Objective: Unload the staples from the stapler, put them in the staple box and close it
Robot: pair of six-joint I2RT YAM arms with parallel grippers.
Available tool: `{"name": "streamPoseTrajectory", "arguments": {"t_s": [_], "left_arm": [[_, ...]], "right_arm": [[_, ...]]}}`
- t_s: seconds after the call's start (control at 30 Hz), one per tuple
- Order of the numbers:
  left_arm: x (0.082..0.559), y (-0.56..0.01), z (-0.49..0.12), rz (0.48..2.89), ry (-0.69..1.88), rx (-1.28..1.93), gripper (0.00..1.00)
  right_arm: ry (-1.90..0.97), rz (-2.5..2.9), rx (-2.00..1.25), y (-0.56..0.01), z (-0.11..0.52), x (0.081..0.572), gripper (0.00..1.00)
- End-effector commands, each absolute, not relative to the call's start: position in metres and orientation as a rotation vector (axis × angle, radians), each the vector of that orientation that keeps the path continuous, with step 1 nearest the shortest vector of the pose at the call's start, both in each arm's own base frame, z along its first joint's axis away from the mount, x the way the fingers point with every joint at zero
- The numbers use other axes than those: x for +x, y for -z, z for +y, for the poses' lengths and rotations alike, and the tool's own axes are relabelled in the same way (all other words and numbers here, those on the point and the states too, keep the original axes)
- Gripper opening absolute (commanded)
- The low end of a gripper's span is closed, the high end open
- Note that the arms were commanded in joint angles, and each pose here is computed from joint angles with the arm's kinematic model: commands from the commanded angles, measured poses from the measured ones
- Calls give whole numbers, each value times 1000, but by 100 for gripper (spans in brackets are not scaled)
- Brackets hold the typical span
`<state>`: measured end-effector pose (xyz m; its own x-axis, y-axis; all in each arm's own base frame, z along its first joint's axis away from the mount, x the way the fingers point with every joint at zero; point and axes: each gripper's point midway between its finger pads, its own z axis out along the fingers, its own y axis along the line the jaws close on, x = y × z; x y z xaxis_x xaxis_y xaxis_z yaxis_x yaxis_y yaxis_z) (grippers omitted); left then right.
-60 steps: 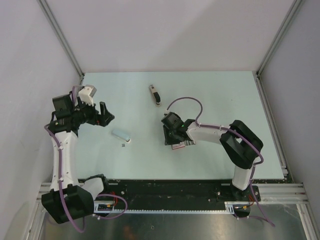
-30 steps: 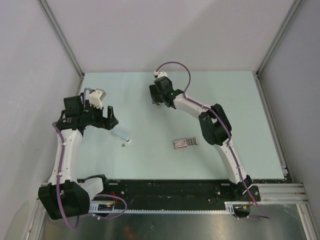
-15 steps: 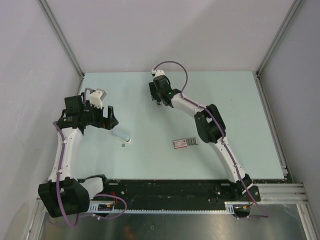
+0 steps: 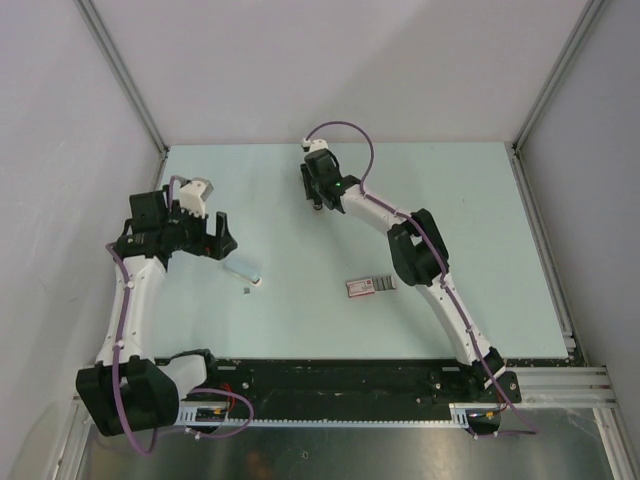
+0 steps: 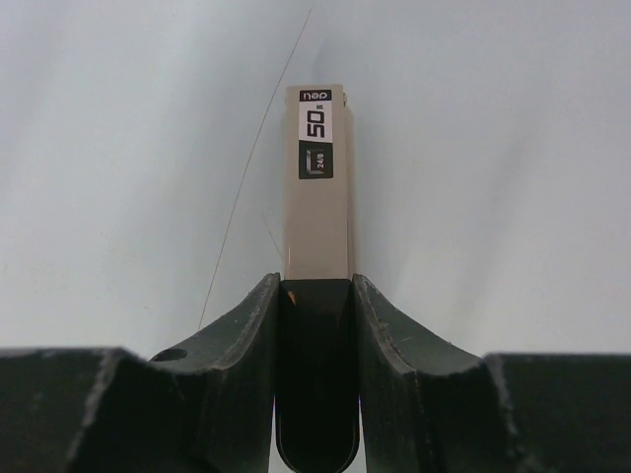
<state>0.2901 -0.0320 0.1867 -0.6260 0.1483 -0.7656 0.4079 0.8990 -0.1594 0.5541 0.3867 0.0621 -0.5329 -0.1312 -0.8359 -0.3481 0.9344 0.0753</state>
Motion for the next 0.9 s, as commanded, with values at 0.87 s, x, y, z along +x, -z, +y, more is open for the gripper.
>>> {"name": "streamPoseTrajectory", "arguments": {"t_s": [0.87], "left_arm": [[220, -164, -164, 2155, 774, 922, 99]], "right_arm": [[-704, 2133, 422, -186, 380, 334, 0]]}}
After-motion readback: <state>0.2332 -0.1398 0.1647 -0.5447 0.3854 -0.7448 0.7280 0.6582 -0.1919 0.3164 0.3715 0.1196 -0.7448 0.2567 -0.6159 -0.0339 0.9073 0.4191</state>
